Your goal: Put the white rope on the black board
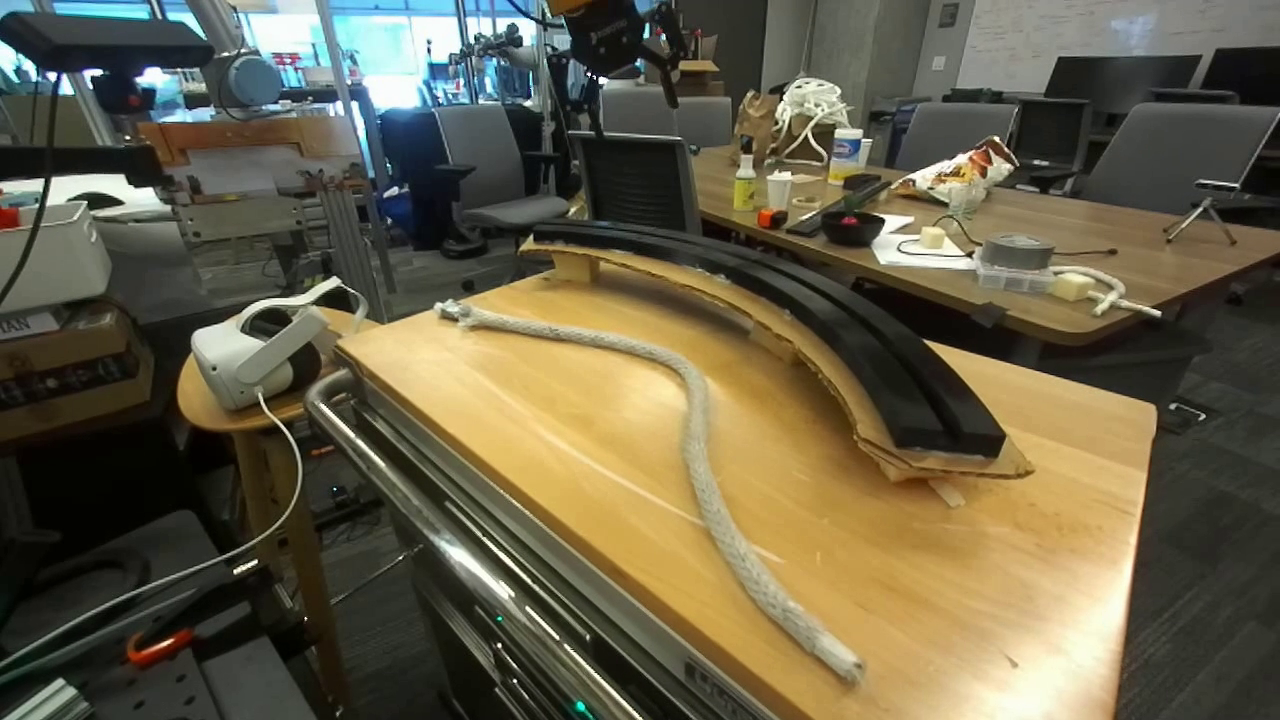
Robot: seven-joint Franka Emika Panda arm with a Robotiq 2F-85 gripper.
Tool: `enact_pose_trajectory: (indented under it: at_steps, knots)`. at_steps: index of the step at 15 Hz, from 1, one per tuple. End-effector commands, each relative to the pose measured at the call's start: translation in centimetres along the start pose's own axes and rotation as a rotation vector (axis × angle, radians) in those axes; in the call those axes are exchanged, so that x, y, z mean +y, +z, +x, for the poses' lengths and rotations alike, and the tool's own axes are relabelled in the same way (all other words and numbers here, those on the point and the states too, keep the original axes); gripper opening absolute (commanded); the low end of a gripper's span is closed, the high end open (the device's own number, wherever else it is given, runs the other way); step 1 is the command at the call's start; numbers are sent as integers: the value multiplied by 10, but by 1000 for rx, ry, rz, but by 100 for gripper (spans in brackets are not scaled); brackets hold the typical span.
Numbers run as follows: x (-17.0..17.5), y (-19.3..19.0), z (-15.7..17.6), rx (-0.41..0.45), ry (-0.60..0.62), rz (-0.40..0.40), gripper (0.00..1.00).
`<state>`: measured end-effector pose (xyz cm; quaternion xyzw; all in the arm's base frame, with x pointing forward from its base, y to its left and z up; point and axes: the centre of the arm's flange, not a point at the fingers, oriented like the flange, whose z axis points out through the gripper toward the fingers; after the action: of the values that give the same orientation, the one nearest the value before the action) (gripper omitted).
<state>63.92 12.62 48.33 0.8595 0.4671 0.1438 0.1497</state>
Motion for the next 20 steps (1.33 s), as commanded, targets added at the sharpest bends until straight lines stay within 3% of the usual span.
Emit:
enact_pose_trajectory:
  at_steps: [1,4,5,20]
  knots:
    - [9,10,44,140,-126,-61,100]
    - [1,29,69,265,-201,-1,100]
    - [-13,20,50,181,-150,-24,100]
    - [-15,31,51,181,-155,-8,100]
